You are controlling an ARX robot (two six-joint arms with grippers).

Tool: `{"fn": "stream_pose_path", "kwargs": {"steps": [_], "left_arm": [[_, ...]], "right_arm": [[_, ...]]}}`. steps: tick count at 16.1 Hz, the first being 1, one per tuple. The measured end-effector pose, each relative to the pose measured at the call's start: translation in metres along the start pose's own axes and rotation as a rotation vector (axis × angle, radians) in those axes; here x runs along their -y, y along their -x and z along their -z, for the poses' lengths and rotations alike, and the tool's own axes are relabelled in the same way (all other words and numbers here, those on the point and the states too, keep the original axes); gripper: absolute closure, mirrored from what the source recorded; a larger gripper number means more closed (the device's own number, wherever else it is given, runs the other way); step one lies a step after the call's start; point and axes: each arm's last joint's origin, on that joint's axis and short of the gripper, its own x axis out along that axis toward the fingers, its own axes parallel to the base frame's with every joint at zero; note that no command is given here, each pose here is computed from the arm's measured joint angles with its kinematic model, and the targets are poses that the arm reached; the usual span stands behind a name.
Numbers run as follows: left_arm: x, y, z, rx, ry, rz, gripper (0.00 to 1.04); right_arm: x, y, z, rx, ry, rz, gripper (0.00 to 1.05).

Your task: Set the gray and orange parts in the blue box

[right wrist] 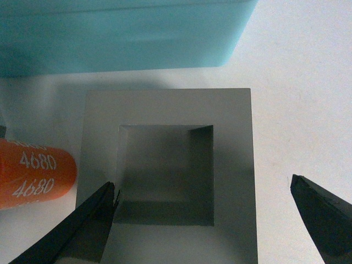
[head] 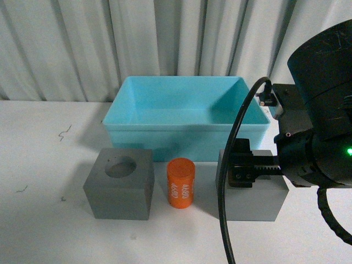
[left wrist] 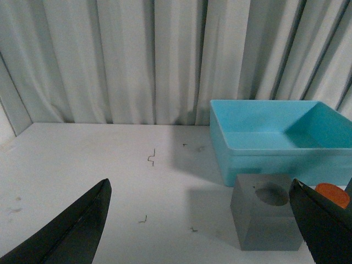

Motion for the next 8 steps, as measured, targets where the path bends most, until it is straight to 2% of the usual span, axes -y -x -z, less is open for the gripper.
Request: {"fn": "stream_pose_path", "kwargs": {"steps": [8], "left_arm": [[0.000,0.000,0.000,0.000,0.000,0.000,0.07]], "right_arm": [[0.010,-0.010,0.006,-0.015,-0.053,0.041,0.06]]}}
